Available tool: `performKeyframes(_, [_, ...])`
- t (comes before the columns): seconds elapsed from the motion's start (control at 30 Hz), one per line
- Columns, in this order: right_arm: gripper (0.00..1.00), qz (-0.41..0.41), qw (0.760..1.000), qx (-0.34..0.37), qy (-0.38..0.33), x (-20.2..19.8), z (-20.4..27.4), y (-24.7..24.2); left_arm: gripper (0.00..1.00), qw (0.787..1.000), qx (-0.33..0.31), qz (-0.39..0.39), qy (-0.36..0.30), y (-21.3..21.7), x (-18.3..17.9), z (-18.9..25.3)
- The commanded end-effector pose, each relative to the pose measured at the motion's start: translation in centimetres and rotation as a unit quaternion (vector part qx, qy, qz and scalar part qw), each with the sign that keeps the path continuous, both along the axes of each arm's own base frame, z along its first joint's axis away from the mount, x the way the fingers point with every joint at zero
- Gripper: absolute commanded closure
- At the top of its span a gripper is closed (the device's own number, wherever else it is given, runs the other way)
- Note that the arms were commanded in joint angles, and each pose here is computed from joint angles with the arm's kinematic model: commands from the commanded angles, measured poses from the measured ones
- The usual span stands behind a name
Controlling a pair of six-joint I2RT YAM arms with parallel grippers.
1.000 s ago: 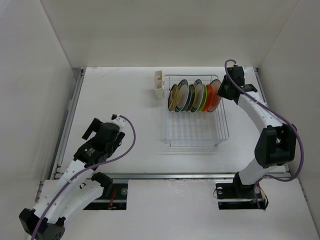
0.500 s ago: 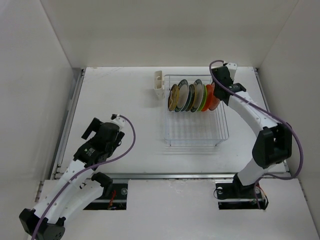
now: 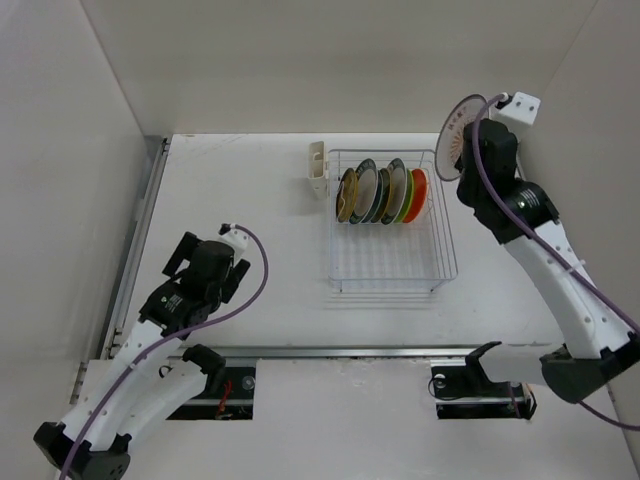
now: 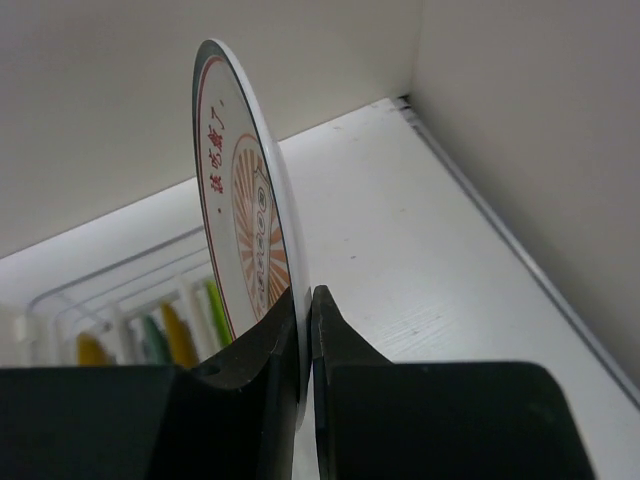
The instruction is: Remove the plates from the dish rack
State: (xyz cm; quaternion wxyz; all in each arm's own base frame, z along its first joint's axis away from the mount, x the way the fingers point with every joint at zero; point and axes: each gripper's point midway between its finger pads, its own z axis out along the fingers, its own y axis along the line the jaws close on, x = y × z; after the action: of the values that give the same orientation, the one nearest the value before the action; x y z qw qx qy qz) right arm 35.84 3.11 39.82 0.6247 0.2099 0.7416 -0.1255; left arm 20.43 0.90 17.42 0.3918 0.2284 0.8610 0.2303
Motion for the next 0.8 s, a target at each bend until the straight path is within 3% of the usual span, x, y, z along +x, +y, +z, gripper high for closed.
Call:
performKeyframes(0.0, [1.00, 0.110, 0.992, 0.056, -0.017, -1.6, 0.6, 4.2, 0.00, 0.999, -0.046, -0.008, -0.012, -1.2, 0.0, 1.9])
performKeyframes(0.03, [1.00, 0.164, 0.983, 0.076, -0.020, -1.8, 0.3, 6.3, 0.00, 0.998, -0.059, -0.006, -0.016, -1.4, -0.1, 2.4])
performKeyframes(0.07, [1.00, 0.268, 0.958, 0.099, 0.008, -2.2, -1.8, 10.5, 0.00, 0.998, -0.066, -0.007, -0.010, -1.6, -0.2, 2.4])
performKeyframes(0.13, [1.00, 0.370, 0.918, 0.142, -0.023, -3.3, -1.1, 14.9, 0.00, 0.996, -0.086, -0.011, -0.006, -2.3, -0.2, 2.7])
performKeyframes(0.17, [1.00, 0.445, 0.881, 0.160, -0.014, -4.7, -1.7, 18.2, 0.00, 0.995, -0.100, -0.010, -0.003, -2.6, -0.3, 3.3])
performKeyframes(0.27, [1.00, 0.503, 0.844, 0.184, -0.015, -6.4, -3.1, 21.8, 0.00, 0.989, -0.142, -0.040, 0.014, -4.3, -0.9, 5.0])
performKeyframes(0.37, [1.00, 0.523, 0.831, 0.189, 0.004, -7.0, -4.9, 23.5, 0.00, 0.983, -0.172, -0.056, 0.026, -6.0, -0.5, 6.3])
performKeyframes(0.53, [1.00, 0.531, 0.822, 0.205, 0.021, -7.4, -6.9, 24.9, 0.00, 0.953, -0.252, -0.150, 0.077, -11.0, -1.1, 10.4])
performKeyframes(0.7, [1.00, 0.564, 0.793, 0.230, 0.019, -8.8, -7.3, 26.2, 0.00, 0.936, -0.249, -0.183, 0.168, -13.6, -0.6, 8.7])
performKeyframes(0.77, [1.00, 0.578, 0.781, 0.236, 0.025, -9.8, -8.2, 26.5, 0.00, 0.923, -0.278, -0.199, 0.177, -15.1, -0.1, 7.8])
